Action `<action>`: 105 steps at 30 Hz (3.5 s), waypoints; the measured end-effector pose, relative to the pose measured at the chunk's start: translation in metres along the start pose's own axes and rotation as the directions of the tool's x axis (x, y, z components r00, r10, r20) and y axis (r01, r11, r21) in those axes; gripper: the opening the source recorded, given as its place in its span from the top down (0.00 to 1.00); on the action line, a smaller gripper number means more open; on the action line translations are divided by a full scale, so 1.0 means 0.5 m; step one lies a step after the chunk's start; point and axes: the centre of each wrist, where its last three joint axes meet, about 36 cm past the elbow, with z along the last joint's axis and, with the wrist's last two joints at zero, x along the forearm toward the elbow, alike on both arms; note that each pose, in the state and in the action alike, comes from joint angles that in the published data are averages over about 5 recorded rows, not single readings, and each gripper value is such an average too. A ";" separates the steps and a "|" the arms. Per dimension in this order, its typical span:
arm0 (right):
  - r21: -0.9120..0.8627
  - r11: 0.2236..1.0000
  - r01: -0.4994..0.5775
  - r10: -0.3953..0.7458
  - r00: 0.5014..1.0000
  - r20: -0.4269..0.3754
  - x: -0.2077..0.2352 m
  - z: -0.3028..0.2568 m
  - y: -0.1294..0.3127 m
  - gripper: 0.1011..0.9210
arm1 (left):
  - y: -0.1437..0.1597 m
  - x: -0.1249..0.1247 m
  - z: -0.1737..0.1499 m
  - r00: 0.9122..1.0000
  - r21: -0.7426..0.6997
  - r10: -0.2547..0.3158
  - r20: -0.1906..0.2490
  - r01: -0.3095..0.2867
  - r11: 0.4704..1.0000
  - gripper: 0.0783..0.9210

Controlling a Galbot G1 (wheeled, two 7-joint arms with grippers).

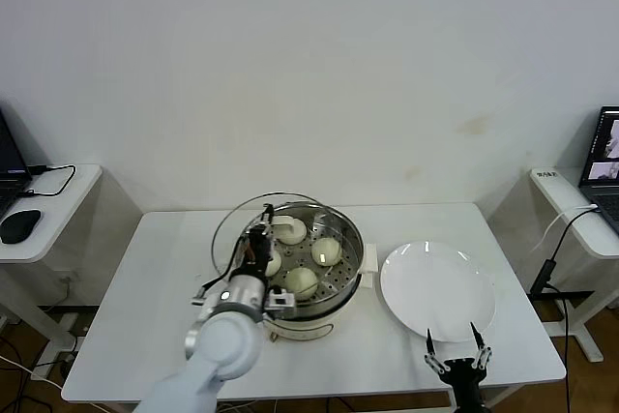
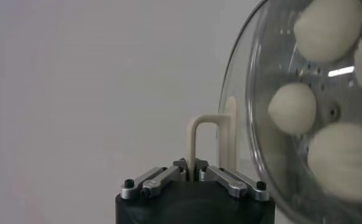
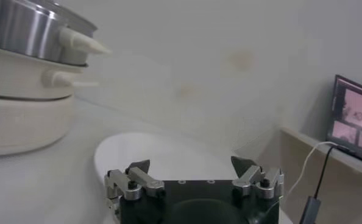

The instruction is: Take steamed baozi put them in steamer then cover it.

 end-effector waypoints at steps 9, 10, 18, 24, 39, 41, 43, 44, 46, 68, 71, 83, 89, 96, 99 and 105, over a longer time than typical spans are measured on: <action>0.009 1.000 0.006 -0.006 1.000 0.000 0.003 0.005 0.003 0.12 | -0.024 -0.020 -0.053 1.000 -0.013 0.027 0.005 -0.027 1.000 0.92; 0.010 1.000 0.006 -0.006 1.000 0.000 0.003 0.006 0.004 0.12 | -0.027 -0.021 -0.057 1.000 -0.014 0.030 0.005 -0.030 0.999 0.92; 0.013 1.000 0.018 -0.018 1.000 -0.002 0.003 0.010 0.012 0.12 | -0.045 -0.029 -0.079 0.999 -0.022 0.045 0.004 -0.045 0.999 0.92; 0.020 1.000 0.022 -0.022 1.000 -0.002 0.005 0.015 0.014 0.12 | -0.053 -0.035 -0.079 0.999 -0.030 0.052 0.001 -0.052 0.998 0.92; 0.024 0.999 0.029 -0.029 1.000 -0.004 0.007 0.019 0.017 0.12 | -0.061 -0.033 -0.088 0.998 -0.001 0.060 -0.001 -0.060 0.998 0.82; 0.024 0.999 0.031 -0.031 1.000 -0.004 0.007 0.018 0.018 0.12 | -0.060 -0.030 -0.088 0.998 0.006 0.057 0.000 -0.057 0.998 0.74; 0.025 0.999 0.032 -0.032 0.999 -0.004 0.008 0.018 0.019 0.12 | -0.059 -0.026 -0.086 0.999 0.011 0.054 0.002 -0.054 0.998 0.67; 0.025 0.999 0.033 -0.033 0.999 -0.004 0.008 0.018 0.019 0.12 | -0.058 -0.024 -0.085 0.999 0.014 0.052 0.002 -0.052 0.999 0.64; 0.025 0.999 0.034 -0.034 0.999 -0.004 0.008 0.018 0.020 0.12 | -0.055 -0.019 -0.082 0.999 0.021 0.047 0.004 -0.047 0.999 0.57; 0.024 0.999 0.029 -0.029 1.000 0.003 0.021 0.019 0.011 0.12 | -0.010 0.168 0.035 0.992 0.422 -0.055 0.115 0.001 0.907 0.12; 0.019 0.999 0.033 -0.033 0.999 0.014 0.017 0.014 0.008 0.12 | -0.028 0.193 0.074 0.990 0.562 -0.078 0.114 0.000 0.827 0.12; -0.023 0.996 0.091 -0.090 0.996 0.026 0.022 0.002 -0.004 0.12 | -0.151 0.316 0.184 0.997 0.936 -0.043 -0.057 0.068 0.345 0.12; -0.042 0.989 0.139 -0.137 0.990 0.043 0.022 -0.003 -0.001 0.12 | -0.198 0.373 0.197 0.991 0.970 0.026 -0.133 0.125 0.207 0.12; -0.067 0.980 0.189 -0.185 0.981 0.062 0.021 -0.016 0.004 0.12 | -0.241 0.406 0.203 0.981 0.977 0.067 -0.180 0.171 0.125 0.12; -0.080 0.975 0.209 -0.204 0.977 0.061 0.023 -0.020 0.006 0.12 | -0.256 0.414 0.207 0.978 0.977 0.073 -0.194 0.186 0.104 0.12; -0.110 0.963 0.244 -0.240 0.969 0.050 0.027 -0.031 0.008 0.12 | -0.276 0.430 0.204 0.975 0.977 0.086 -0.206 0.199 0.080 0.12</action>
